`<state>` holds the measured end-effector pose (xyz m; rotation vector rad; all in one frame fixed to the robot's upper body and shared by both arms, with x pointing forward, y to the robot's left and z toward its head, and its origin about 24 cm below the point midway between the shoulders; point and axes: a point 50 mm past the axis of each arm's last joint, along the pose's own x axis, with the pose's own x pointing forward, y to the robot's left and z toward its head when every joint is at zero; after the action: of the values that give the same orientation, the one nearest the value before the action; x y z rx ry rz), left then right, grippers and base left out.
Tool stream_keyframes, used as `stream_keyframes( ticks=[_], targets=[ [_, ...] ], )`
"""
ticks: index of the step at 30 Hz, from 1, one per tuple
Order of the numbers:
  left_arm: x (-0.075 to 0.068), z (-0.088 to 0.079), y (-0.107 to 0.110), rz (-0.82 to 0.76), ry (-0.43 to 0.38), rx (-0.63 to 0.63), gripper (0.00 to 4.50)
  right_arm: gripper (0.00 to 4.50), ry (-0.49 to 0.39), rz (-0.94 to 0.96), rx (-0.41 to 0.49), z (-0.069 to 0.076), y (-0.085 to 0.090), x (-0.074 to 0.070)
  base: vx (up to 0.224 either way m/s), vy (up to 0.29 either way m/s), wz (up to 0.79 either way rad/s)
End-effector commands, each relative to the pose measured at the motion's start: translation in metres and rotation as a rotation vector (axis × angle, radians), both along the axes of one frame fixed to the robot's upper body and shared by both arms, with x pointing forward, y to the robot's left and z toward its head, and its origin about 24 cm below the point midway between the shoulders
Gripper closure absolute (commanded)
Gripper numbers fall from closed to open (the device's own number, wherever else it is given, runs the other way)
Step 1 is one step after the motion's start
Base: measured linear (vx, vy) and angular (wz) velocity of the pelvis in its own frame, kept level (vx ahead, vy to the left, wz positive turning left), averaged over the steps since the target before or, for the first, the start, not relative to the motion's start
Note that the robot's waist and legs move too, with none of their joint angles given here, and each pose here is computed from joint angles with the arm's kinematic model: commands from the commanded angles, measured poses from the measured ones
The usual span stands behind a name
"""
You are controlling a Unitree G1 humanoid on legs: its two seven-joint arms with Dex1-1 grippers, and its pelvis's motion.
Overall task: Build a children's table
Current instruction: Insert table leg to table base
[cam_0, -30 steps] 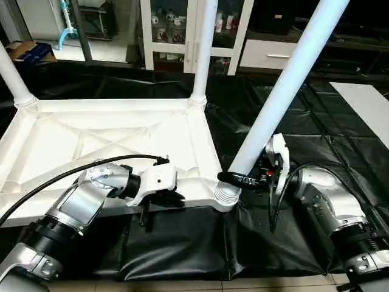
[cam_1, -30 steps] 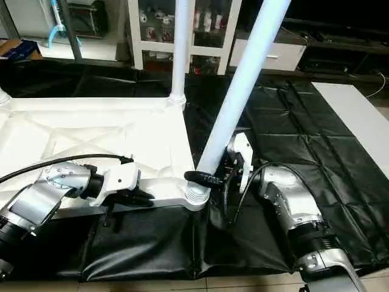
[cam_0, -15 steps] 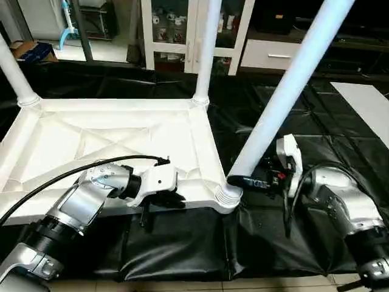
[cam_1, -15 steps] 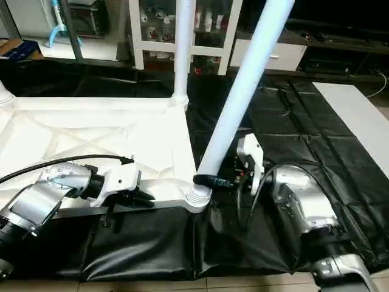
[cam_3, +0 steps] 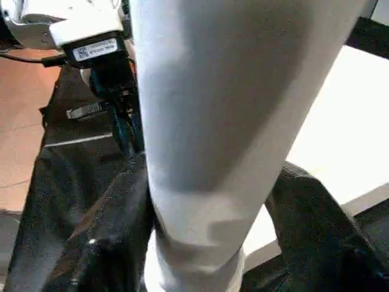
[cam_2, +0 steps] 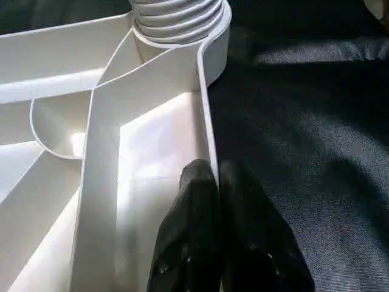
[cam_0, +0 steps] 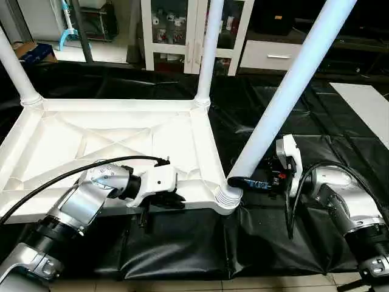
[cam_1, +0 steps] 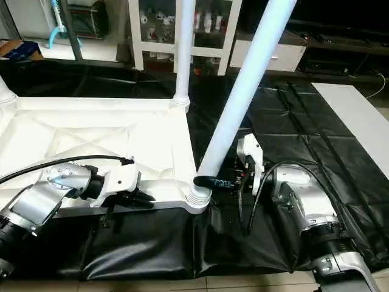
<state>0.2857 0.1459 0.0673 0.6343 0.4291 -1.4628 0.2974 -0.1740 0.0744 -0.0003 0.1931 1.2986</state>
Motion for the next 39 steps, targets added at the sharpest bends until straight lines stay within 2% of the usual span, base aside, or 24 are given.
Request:
stream_keyframes(
  ticks=[1,8,11,14,19,24,26,30,32,34,36,37,38,39],
  targets=[
    [-0.005,0.005,-0.008,-0.123,0.012,-0.010,4.50,2.03,0.019,-0.088,-0.043,0.002,-0.019,0.006,0.000,0.000,0.00],
    [-0.005,0.005,-0.008,-0.127,0.011,-0.004,4.50,2.58,0.055,-0.075,-0.021,0.000,-0.018,0.005,0.000,0.000,0.00],
    [-0.005,0.005,-0.009,-0.127,0.008,-0.006,4.50,2.64,0.099,-0.098,0.044,0.000,-0.017,0.005,0.000,0.000,0.00],
    [-0.005,0.005,-0.010,-0.127,0.005,-0.013,4.50,2.65,0.141,-0.238,0.130,-0.001,-0.023,0.015,0.000,0.000,0.00],
    [-0.005,0.005,-0.010,-0.127,0.004,-0.014,4.50,2.65,0.167,-0.320,0.144,-0.005,-0.028,0.017,0.000,0.000,0.00],
    [-0.006,0.005,-0.011,-0.125,0.005,-0.017,4.50,2.65,0.183,-0.292,0.118,-0.010,-0.026,0.010,0.000,0.000,0.00],
    [-0.006,0.004,-0.010,-0.126,0.006,-0.014,4.50,2.65,0.174,-0.301,0.142,-0.006,-0.026,0.013,0.000,0.000,0.00],
    [-0.005,0.004,-0.009,-0.126,0.010,-0.010,4.50,2.65,0.176,-0.315,0.259,0.013,-0.023,0.021,0.000,0.000,0.00],
    [-0.005,0.005,-0.009,-0.130,0.012,-0.009,4.50,2.65,0.216,-0.321,0.350,0.024,-0.023,0.026,0.000,0.000,0.00],
    [-0.005,0.005,-0.009,-0.131,0.013,-0.009,4.50,2.66,0.227,-0.318,0.351,0.025,-0.023,0.027,0.000,0.000,0.00],
    [-0.006,0.005,-0.010,-0.136,0.016,-0.013,4.50,2.66,0.326,-0.295,0.315,0.022,-0.025,0.025,0.000,0.000,0.00],
    [-0.006,0.005,-0.011,-0.137,0.016,-0.013,4.50,2.66,0.333,-0.294,0.312,0.022,-0.025,0.025,0.000,0.000,0.00],
    [-0.007,0.005,-0.011,-0.137,0.018,-0.015,4.50,2.66,0.390,-0.283,0.293,0.018,-0.027,0.023,0.000,0.000,0.00],
    [-0.007,0.004,-0.011,-0.137,0.018,-0.016,4.50,2.66,0.408,-0.281,0.290,0.017,-0.028,0.023,0.000,0.000,0.00]
  ],
)
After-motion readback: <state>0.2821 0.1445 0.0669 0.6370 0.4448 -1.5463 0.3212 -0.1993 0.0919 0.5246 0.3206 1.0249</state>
